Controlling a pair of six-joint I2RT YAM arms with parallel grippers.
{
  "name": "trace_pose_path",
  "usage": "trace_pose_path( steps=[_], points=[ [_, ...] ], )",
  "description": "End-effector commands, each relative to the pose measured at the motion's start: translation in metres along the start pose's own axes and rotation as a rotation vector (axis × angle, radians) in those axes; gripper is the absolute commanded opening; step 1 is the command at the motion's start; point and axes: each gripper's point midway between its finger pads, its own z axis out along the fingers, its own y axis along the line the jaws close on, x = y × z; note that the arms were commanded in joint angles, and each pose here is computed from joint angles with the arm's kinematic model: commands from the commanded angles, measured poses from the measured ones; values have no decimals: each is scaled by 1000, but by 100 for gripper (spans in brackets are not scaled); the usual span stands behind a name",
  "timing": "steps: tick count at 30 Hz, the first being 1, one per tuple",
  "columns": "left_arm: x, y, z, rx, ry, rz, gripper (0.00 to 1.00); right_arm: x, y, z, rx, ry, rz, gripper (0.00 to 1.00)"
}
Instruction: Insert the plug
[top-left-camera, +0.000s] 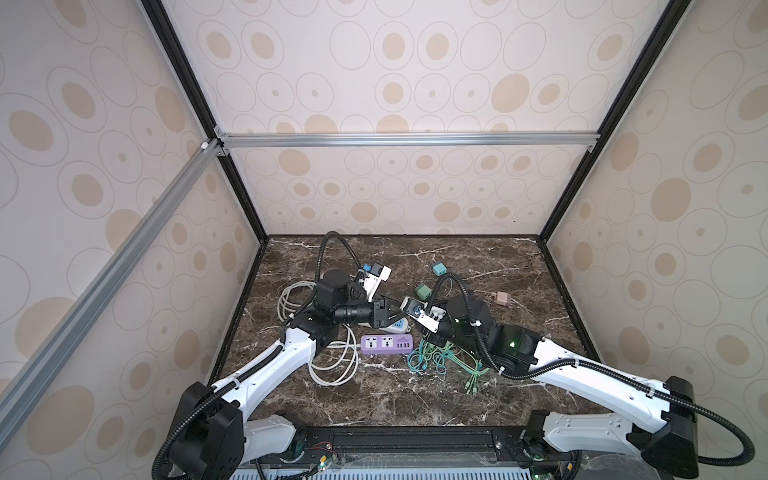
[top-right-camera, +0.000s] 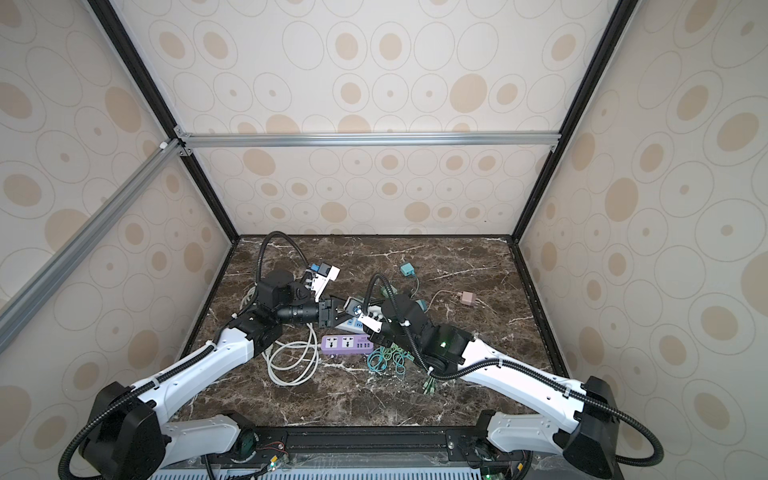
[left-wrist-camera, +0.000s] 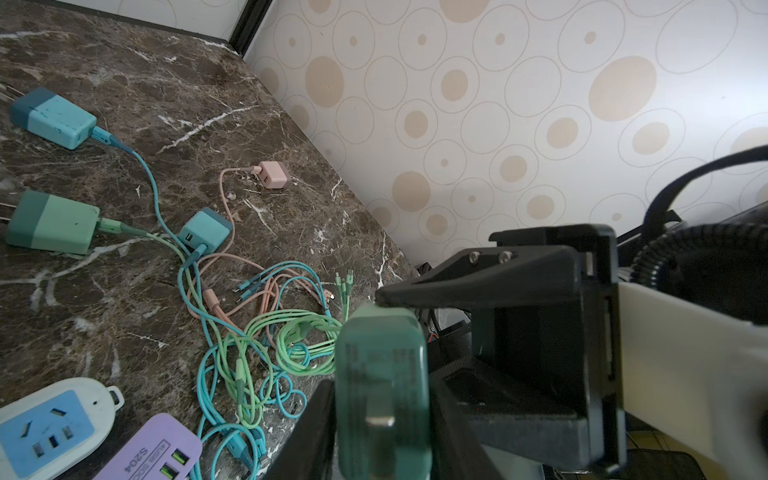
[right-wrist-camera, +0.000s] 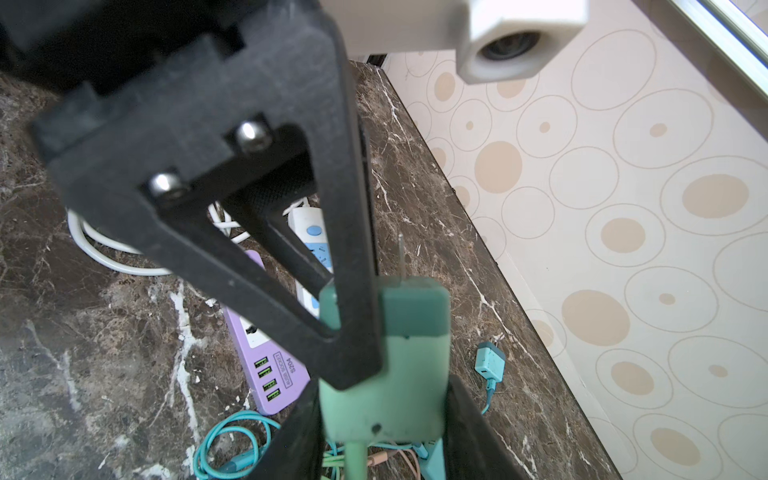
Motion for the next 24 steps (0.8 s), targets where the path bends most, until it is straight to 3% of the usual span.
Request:
trace_pose_path(
  steps=[1, 8, 14, 18, 24],
  points=[
    [-14, -13, 1, 16, -19, 57, 29, -16, -7, -2, 34, -44, -9, 35],
    [-19, -12, 0, -1, -35, 66, 18, -11, -9, -2, 59, -50, 22, 39],
    [-24, -9, -1, -34, -60, 76, 9, -8, -13, -12, 88, -86, 114, 52],
    [-30, -3, -4, -80, -96, 88, 0, -8, -17, -25, 94, -106, 201, 64],
    [-44, -2, -10, -122, -174, 114, 0, -13, -24, -49, 30, -157, 442, 74]
  ],
)
